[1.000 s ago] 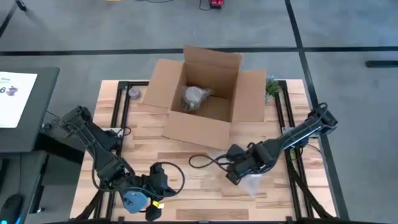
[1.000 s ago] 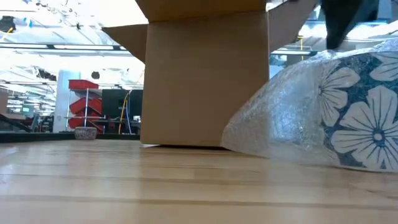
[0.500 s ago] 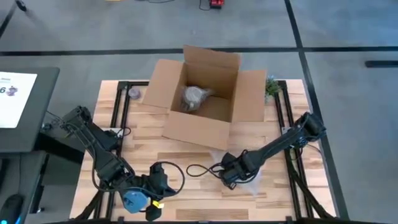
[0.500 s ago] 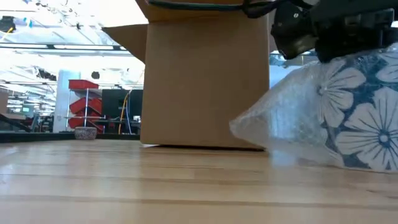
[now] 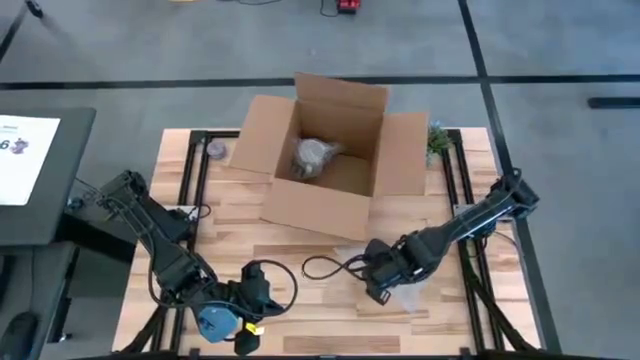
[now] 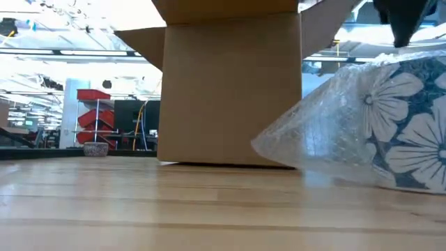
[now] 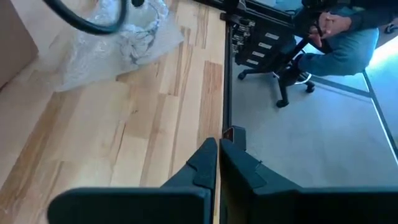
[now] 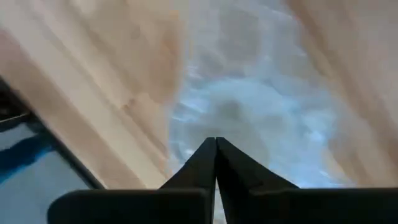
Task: Wrap mug
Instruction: Wrap the white blue mug with the transparent bubble wrap
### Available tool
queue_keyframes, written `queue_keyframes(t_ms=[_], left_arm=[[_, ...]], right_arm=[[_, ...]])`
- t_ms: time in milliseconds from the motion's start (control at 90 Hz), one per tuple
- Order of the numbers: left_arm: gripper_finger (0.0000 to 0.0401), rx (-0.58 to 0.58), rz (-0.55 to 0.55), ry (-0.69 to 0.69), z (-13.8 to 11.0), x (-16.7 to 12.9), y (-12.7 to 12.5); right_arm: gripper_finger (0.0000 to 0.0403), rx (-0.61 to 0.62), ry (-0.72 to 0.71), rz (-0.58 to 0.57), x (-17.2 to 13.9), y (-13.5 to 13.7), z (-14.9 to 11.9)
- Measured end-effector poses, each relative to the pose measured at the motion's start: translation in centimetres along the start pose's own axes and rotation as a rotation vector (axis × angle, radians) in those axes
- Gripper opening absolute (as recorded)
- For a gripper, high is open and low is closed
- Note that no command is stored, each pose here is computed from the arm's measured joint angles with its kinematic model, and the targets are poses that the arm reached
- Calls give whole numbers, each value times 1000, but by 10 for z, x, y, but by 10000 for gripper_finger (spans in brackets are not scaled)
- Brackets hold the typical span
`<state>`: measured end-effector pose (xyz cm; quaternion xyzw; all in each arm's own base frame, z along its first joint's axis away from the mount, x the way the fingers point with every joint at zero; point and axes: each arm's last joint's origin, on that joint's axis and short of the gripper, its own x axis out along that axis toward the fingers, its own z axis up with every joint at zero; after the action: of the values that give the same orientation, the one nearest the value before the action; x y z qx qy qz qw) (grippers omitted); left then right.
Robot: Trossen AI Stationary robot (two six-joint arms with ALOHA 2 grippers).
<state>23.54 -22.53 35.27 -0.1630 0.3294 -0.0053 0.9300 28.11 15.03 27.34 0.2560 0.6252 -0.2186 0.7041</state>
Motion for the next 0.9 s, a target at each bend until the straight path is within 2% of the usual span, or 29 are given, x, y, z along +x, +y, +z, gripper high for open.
queue_keyframes(t_ms=[67,311,489,611,800,900], left_arm=[[0,-2,-1,-2,0,0,0],[0,-13,-29,-25,3,0,-3],[0,-20,-36,-32,4,0,-3],[0,-28,-50,-39,5,0,-5],[0,-26,-71,-57,7,0,-7],[0,-19,-71,-57,7,0,-7]], right_arm=[[0,0,21,-50,10,-1,-1],[0,11,80,-150,82,3,4],[1,-114,99,-142,107,12,7],[0,-235,91,-46,104,21,5],[0,-543,18,118,67,32,-12],[0,-564,-22,178,36,27,-18]])
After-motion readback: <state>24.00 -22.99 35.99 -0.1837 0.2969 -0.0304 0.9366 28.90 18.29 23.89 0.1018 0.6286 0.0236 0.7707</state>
